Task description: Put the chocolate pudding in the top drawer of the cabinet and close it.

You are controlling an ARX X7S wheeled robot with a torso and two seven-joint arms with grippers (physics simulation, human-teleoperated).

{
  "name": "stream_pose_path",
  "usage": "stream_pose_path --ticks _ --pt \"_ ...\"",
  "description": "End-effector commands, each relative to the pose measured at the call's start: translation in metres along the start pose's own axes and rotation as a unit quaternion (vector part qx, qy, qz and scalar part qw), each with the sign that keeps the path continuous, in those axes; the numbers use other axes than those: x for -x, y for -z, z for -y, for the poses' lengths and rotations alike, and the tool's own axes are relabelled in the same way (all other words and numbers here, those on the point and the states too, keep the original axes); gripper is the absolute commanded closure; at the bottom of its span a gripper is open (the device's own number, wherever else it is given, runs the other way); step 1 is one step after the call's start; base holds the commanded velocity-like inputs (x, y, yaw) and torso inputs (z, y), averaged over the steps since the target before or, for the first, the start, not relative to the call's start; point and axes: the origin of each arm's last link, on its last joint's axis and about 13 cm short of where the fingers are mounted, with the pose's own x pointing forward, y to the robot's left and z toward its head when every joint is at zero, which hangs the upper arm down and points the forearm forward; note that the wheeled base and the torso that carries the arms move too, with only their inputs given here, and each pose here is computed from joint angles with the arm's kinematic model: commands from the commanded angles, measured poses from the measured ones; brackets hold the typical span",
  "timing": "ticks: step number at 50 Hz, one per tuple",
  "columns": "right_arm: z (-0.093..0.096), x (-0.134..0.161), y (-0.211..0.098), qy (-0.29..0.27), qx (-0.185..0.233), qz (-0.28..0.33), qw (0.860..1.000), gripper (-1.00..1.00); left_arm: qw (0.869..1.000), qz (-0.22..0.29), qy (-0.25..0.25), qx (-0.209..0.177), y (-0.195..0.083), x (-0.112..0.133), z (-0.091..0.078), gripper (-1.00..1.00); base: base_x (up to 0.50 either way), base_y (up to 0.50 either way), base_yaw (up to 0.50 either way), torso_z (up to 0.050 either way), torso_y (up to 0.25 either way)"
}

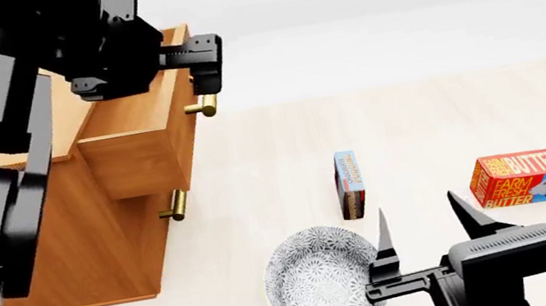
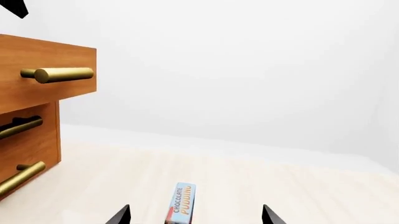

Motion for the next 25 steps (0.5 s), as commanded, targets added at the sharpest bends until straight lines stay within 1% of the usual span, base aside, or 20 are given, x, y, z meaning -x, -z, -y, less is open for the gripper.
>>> stream_pose_path --ticks 1,14,25 --pt "-0.001 -0.001 0.001 -0.001 0.0 -0.001 1.0 -1.0 1.0 -0.012 0.005 -0.003 0.004 -0.005 0.0 -1.0 0.0 0.0 0.0 0.0 0.0" --pt "-0.001 0.0 0.003 -0.003 0.0 -0.002 1.0 -1.0 0.999 -0.03 -0.011 -0.009 0.009 -0.013 -0.003 -1.0 0.0 0.0 0.0 0.0 0.0" --pt "-0.001 -0.001 0.001 -0.003 0.0 -0.003 1.0 -1.0 0.999 -0.039 -0.013 -0.011 0.012 -0.016 -0.003 -1.0 0.0 0.0 0.0 0.0 0.0"
